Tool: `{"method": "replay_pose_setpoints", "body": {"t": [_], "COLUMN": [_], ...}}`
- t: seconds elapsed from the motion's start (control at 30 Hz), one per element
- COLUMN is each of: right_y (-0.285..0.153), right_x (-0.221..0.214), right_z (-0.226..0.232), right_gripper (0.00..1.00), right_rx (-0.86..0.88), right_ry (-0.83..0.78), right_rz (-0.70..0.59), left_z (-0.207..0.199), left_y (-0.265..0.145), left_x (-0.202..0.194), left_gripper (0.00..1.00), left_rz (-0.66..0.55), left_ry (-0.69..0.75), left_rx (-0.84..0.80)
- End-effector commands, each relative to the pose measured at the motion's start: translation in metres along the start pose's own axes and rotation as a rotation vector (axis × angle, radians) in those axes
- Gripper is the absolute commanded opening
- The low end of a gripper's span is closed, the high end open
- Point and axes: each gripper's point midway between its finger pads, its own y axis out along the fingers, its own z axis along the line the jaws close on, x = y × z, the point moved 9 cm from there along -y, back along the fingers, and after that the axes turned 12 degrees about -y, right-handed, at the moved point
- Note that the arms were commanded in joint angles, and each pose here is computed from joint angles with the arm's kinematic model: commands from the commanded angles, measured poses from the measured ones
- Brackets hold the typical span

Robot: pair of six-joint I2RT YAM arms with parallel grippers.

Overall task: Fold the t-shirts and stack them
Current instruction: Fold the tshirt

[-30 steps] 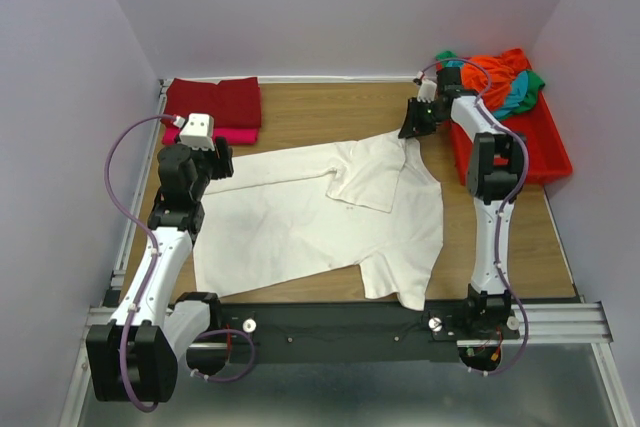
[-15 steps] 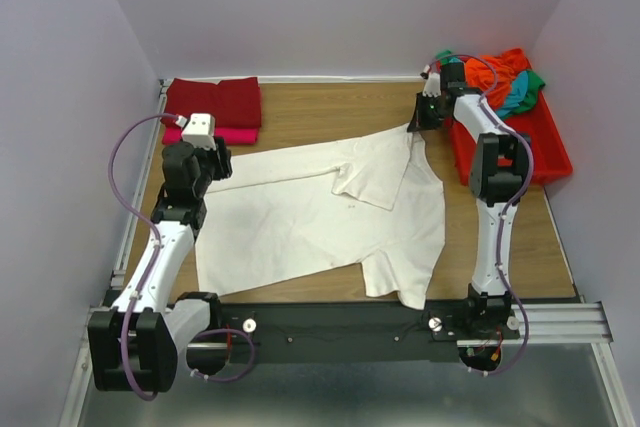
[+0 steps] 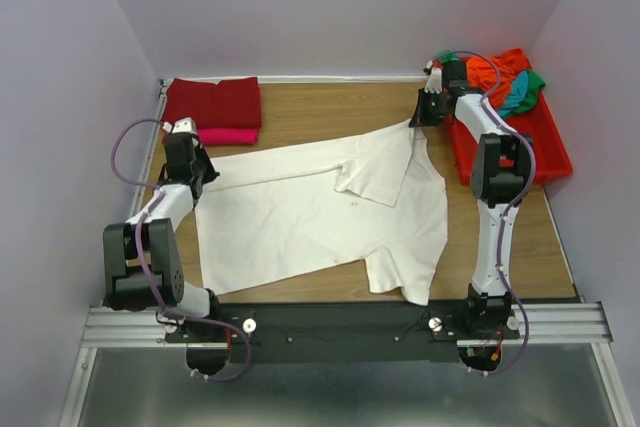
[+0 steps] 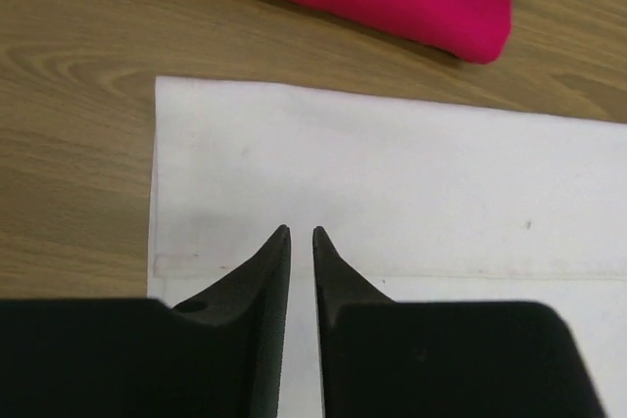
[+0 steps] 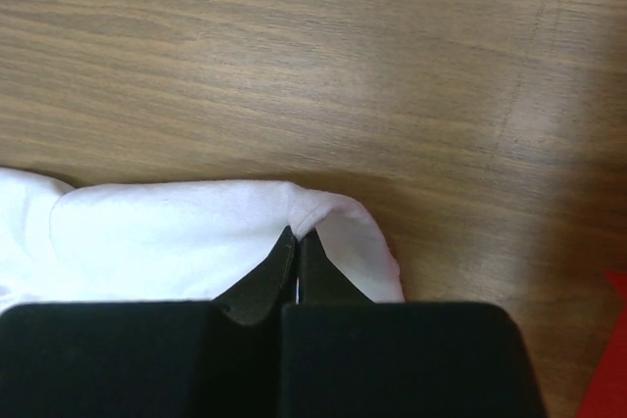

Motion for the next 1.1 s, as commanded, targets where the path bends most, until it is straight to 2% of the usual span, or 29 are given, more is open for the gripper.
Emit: {"method": "replay_pose_setpoints", "body": {"t": [0.0, 0.03, 0.23, 0.6, 0.83, 0.9, 0.97, 1.07], "right_y": [-0.001, 0.0, 0.006, 0.02, 0.023, 0.02, 0.017, 0.002], "right_x": [0.013, 0.014, 0.018, 0.035, 0.043, 0.047, 0.051, 0.063], "right_z": [-0.009, -0.009, -0.013, -0.027, -0.036, -0.037, -0.037, -0.037], "right_gripper": [0.01, 0.01, 0.01, 0.01, 0.04, 0.09, 0.26, 0.38], "right_rx": [-0.057, -0.059, -0.056, -0.131, -0.194, -0.209, -0.234, -0.292], "right_ry": [-0.021, -0.023, -0.026, -0.042, -0.074, -0.085, -0.093, -0.167], "right_rz": [-0.048, -0.051, -0.062, -0.102, -0.118, -0.13, -0.137, -0.153], "left_z": [0.007, 0.01, 0.028, 0.045, 0.045, 0.043, 0.035, 0.017], "left_y": [0.019, 0.022, 0.047, 0.069, 0.065, 0.059, 0.045, 0.014], "left_x": [0.01, 0.014, 0.006, -0.005, 0.012, 0.024, 0.046, 0.079], "left_gripper": [0.17, 0.14, 0.1, 0.02, 0.0, 0.0, 0.0, 0.0], "left_rz": [0.002, -0.019, 0.049, 0.158, 0.095, 0.046, -0.036, -0.166], "left_ry": [-0.099, -0.102, -0.131, -0.13, -0.121, -0.111, -0.108, -0.093], "left_rx": [0.069, 0.109, 0.218, 0.292, 0.317, 0.33, 0.317, 0.252]}}
